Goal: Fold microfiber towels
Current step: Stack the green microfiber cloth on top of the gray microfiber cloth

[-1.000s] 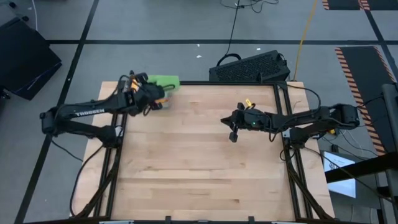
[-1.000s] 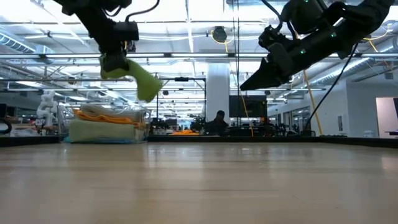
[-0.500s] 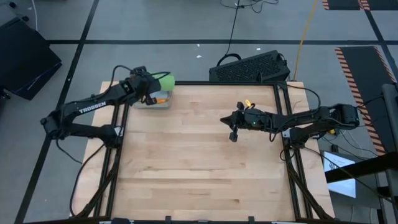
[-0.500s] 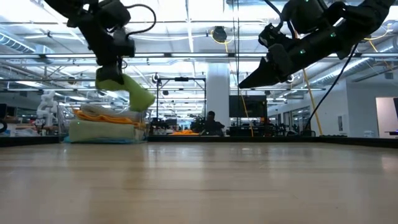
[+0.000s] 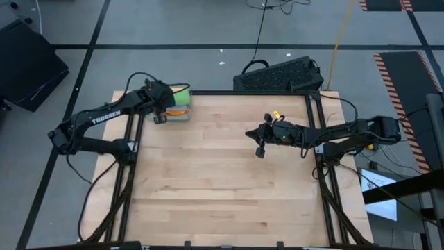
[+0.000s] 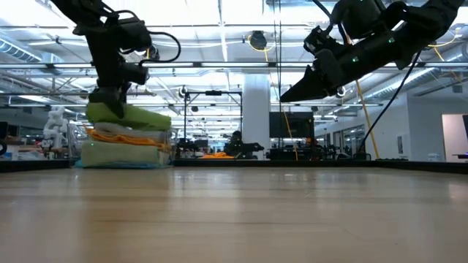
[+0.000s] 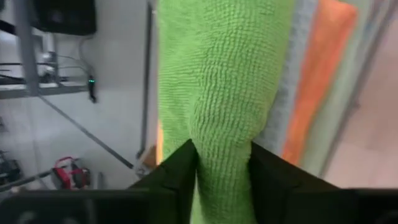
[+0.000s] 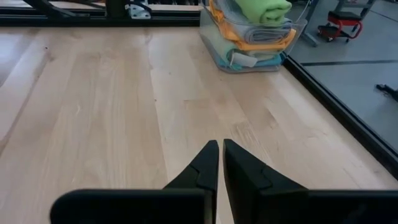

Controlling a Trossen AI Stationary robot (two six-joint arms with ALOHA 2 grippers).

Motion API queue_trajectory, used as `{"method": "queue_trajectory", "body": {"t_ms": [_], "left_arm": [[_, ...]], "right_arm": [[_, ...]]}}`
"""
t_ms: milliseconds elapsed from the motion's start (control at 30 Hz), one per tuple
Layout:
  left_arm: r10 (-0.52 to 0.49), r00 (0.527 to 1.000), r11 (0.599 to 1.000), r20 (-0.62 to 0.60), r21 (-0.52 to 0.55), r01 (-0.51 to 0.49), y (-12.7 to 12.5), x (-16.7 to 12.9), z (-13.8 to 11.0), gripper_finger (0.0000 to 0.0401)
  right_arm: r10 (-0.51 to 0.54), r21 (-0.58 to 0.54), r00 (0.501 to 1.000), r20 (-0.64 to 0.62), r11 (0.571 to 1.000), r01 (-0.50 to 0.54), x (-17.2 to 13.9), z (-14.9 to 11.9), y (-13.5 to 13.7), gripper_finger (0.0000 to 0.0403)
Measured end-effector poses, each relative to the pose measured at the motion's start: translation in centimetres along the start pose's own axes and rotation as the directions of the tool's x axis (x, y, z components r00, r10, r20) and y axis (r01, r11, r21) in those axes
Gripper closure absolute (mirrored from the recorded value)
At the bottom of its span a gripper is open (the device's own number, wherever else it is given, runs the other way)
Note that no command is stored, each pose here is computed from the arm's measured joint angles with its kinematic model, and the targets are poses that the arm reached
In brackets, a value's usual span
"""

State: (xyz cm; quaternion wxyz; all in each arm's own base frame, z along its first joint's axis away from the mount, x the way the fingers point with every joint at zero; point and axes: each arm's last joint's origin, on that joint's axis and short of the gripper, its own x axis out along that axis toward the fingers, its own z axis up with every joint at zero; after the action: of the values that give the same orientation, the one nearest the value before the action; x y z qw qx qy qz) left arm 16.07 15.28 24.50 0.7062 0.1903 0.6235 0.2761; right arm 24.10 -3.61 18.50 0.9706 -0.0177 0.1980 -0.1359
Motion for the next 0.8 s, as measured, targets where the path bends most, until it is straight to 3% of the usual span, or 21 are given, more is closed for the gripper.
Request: {"method": "queue_trajectory", "body": {"t_ms": [200, 400, 633, 800], "left_arm": [[-0.084, 0.996, 0.994, -0.010, -0.067, 0.084, 0.2, 0.4, -0.9, 0.0207], [-0.177, 0.983, 0.956, 0.042, -0.229, 0.182, 0.6, 0.8, -1.5, 0.0147], [-0.191, 0.981, 0.896, 0.033, -0.402, 0.188, 1.2, 0.5, -1.8, 0.0116], [-0.210, 0.977, 0.876, 0.031, -0.437, 0.203, 2.0, -0.5, -1.8, 0.0098]], "right_arm": [[0.001, -0.009, 1.000, 0.000, 1.000, -0.001, 0.0, 0.0, 0.0, 0.0385], [0.001, -0.015, 1.000, 0.000, 1.000, -0.001, 0.0, 0.0, 0.0, 0.0385], [0.001, -0.015, 1.000, -0.001, 1.000, -0.002, 0.0, 0.0, 0.0, 0.0385], [0.002, -0.015, 1.000, -0.004, 1.000, -0.002, 0.0, 0.0, 0.0, 0.0385]]}}
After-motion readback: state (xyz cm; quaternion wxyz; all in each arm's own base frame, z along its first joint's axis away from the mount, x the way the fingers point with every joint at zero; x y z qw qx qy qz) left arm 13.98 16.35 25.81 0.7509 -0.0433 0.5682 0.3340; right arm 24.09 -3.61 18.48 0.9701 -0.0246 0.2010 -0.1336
